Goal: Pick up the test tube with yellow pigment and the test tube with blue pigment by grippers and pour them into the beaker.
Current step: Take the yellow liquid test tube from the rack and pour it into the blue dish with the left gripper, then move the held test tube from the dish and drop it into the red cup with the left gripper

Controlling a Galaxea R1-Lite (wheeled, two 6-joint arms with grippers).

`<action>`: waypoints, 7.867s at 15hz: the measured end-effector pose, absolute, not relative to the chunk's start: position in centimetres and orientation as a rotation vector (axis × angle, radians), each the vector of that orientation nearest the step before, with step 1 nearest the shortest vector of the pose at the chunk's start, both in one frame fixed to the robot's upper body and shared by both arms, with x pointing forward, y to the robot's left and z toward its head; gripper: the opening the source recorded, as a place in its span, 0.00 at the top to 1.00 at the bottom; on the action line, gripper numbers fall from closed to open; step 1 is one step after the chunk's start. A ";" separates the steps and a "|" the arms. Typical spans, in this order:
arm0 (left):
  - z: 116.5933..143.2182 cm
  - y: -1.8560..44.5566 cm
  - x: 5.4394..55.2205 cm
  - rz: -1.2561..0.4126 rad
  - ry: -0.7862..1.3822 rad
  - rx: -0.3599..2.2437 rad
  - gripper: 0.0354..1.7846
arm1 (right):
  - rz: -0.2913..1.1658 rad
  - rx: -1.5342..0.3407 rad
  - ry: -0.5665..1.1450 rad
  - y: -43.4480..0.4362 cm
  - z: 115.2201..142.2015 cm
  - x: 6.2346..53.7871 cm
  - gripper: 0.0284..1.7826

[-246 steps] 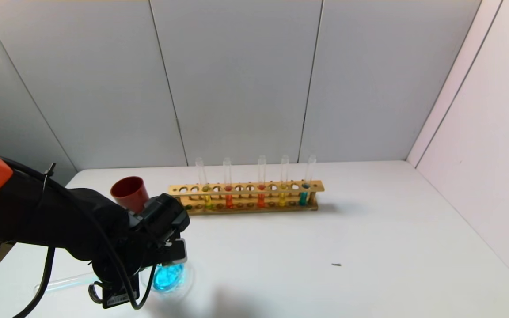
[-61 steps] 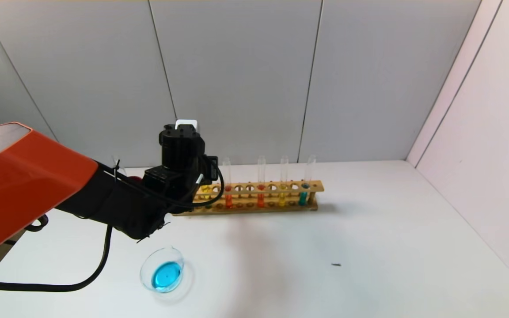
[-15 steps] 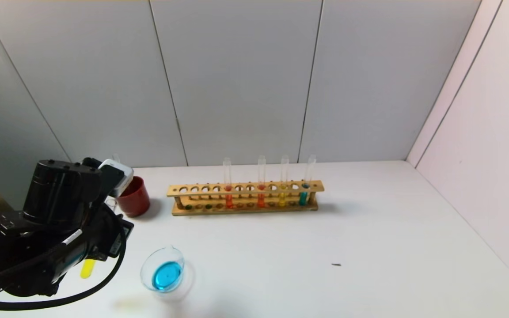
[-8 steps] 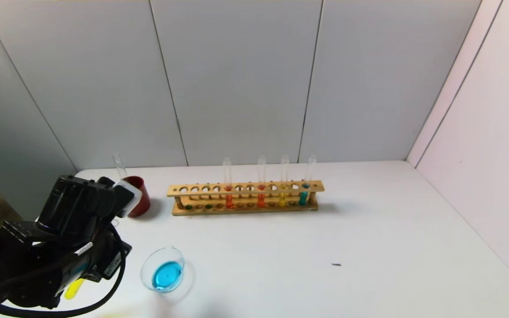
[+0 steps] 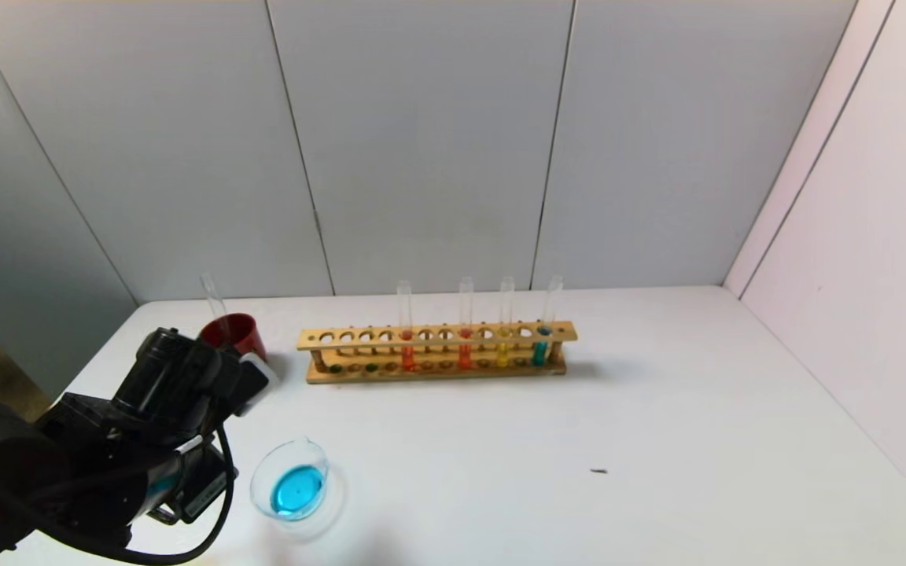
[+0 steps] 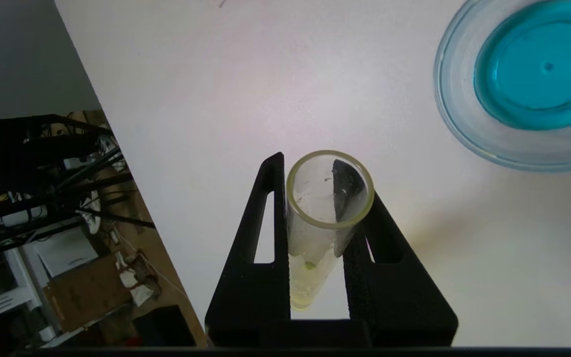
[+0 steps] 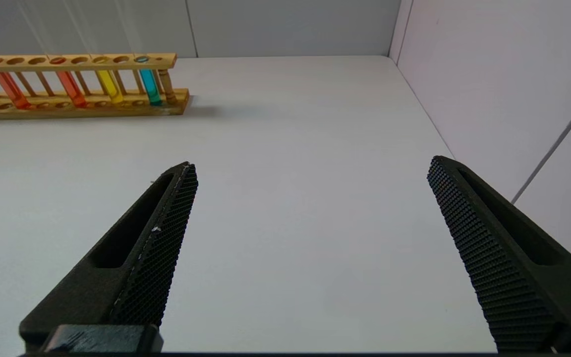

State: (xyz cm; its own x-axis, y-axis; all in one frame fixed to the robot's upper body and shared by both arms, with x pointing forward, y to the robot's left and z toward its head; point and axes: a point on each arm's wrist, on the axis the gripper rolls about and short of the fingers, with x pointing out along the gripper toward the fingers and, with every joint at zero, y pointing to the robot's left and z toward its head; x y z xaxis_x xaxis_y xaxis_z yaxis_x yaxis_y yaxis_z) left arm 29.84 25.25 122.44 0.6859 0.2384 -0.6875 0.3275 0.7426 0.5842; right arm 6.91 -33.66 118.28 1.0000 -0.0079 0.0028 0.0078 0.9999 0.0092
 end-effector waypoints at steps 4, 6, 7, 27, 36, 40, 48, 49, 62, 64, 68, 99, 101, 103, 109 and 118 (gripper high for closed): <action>121.1 24.9 30.5 -0.116 0.905 0.881 0.82 | -0.007 0.009 -0.002 -33.7 118.3 6.9 0.05; 120.6 24.7 30.9 -0.137 0.930 0.935 0.82 | -0.007 0.009 -0.003 -33.7 118.3 6.9 0.05; 120.3 24.6 31.1 -0.146 0.948 0.950 0.82 | -0.007 0.009 -0.003 -33.7 118.3 6.9 0.05; 119.1 21.1 33.4 -0.232 1.205 1.253 0.82 | -0.008 0.009 -0.003 -33.7 118.3 6.9 0.05; 118.6 19.8 33.5 -0.272 1.313 1.369 0.82 | -0.008 0.009 -0.002 -33.7 118.3 6.9 0.05; 119.0 19.4 33.8 -0.282 1.337 1.395 0.82 | -0.008 0.009 -0.003 -33.7 118.3 6.9 0.05; 119.2 18.8 34.3 -0.295 1.413 1.460 0.82 | -0.007 0.009 -0.003 -33.7 118.3 6.9 0.05; 119.2 18.7 34.4 -0.295 1.417 1.470 0.82 | -0.008 0.009 -0.003 -33.7 118.3 6.9 0.05; 118.7 17.9 33.9 -0.300 1.418 1.523 0.82 | -0.008 0.009 -0.003 -33.7 118.3 6.9 0.05; 118.6 17.9 34.0 -0.300 1.414 1.522 0.82 | -0.008 0.009 -0.003 -33.7 118.3 6.9 0.05; 118.6 17.8 33.9 -0.305 1.416 1.529 0.82 | -0.007 0.009 -0.003 -33.7 118.3 6.9 0.05; 128.1 23.5 41.8 0.209 0.773 0.497 0.82 | -0.007 0.009 -0.003 -33.7 118.3 6.9 0.05; 128.9 24.3 42.8 0.230 0.724 0.451 0.82 | -0.008 0.009 -0.003 -33.7 118.3 6.9 0.05; 130.0 24.9 43.6 0.247 0.678 0.413 0.82 | -0.008 0.009 -0.003 -33.7 118.3 6.9 0.05; 133.6 26.0 45.8 0.301 0.539 0.296 0.82 | -0.008 0.009 -0.003 -33.7 118.3 6.9 0.05; 132.5 27.9 50.4 0.379 0.410 0.184 0.82 | -0.008 0.009 -0.003 -33.7 118.3 6.9 0.05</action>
